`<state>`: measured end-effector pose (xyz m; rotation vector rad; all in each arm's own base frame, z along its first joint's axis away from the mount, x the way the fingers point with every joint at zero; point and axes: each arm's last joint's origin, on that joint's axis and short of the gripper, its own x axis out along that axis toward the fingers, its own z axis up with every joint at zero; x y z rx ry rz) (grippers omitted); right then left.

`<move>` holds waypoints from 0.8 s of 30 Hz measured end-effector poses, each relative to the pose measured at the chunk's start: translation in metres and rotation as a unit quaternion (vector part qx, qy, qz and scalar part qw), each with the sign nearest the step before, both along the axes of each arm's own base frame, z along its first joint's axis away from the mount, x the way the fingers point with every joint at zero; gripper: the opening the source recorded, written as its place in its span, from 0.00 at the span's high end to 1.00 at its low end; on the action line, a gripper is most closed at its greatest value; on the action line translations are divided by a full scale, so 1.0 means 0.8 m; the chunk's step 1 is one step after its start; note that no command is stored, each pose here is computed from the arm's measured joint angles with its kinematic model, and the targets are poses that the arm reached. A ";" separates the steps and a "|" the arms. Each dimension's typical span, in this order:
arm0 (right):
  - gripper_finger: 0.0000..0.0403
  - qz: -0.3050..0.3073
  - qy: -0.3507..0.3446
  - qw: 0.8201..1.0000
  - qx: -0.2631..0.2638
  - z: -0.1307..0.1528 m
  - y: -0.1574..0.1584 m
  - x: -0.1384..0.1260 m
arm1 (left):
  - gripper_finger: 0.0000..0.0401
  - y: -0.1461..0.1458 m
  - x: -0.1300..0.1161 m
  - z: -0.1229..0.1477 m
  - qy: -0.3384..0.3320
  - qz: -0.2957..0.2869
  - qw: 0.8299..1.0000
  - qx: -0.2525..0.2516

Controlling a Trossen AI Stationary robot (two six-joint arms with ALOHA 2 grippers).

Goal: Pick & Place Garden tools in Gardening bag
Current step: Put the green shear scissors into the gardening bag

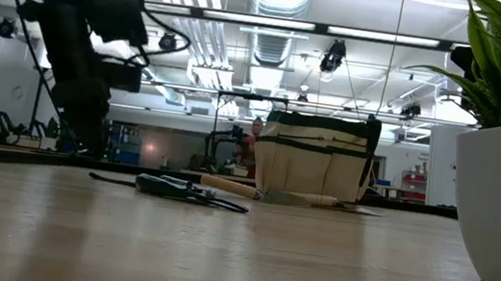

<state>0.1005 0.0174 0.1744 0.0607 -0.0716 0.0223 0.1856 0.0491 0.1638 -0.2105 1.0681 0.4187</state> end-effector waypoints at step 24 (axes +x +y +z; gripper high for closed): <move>0.98 0.000 0.000 1.000 0.002 0.000 0.000 0.000 | 0.92 0.009 0.024 -0.060 0.071 -0.058 0.995 -0.044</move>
